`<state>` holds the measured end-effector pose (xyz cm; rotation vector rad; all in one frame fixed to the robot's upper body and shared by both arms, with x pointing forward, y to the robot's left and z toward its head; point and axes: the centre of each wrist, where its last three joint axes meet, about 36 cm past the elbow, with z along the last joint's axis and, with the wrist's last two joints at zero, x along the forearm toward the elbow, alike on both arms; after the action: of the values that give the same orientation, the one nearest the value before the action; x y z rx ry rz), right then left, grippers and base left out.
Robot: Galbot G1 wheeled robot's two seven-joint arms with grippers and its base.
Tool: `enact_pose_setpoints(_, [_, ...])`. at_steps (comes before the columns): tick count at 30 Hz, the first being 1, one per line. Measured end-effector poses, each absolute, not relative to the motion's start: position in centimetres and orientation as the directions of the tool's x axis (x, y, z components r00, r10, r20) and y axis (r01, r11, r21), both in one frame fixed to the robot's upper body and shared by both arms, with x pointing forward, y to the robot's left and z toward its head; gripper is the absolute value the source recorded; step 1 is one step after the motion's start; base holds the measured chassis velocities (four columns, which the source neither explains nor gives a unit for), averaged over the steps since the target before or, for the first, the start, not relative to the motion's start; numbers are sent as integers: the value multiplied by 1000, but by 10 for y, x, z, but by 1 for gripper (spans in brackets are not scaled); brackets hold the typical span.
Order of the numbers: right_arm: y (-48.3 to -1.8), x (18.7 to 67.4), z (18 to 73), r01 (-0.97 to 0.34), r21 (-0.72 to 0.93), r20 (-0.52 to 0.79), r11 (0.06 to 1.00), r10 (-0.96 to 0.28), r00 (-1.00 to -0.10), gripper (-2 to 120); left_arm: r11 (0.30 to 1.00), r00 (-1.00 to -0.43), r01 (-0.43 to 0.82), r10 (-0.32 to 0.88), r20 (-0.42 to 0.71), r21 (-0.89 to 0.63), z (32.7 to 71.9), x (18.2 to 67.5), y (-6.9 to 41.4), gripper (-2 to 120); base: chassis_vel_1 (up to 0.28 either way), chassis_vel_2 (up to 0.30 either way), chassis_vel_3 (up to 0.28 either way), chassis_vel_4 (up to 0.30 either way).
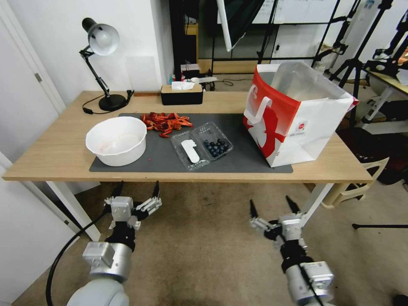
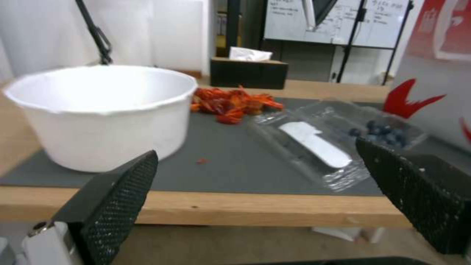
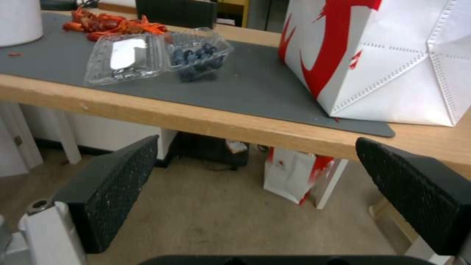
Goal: Close the takeout container lid, then place the container into the takeout bag.
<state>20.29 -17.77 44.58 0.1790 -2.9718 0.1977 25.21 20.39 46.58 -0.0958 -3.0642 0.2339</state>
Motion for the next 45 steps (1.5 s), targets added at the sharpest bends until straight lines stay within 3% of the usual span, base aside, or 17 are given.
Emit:
enact_pose_setpoints(10, [-177,202,446,-132,-124,168,983,-110,-980,100,955,-968,116,171,185,-274,484,261,191,100,0,0,0,0])
enact_pose_setpoints(34, [-188,207,444,-95,-94,154,991,-80,-985,100,959,-960,112,172,219,-261,466,255,193,100,0,0,0,0])
enact_pose_setpoints(45, [-193,241,439,-104,133,121,986,-121,-985,100,964,-965,98,153,215,-248,461,254,197,100,0,0,0,0])
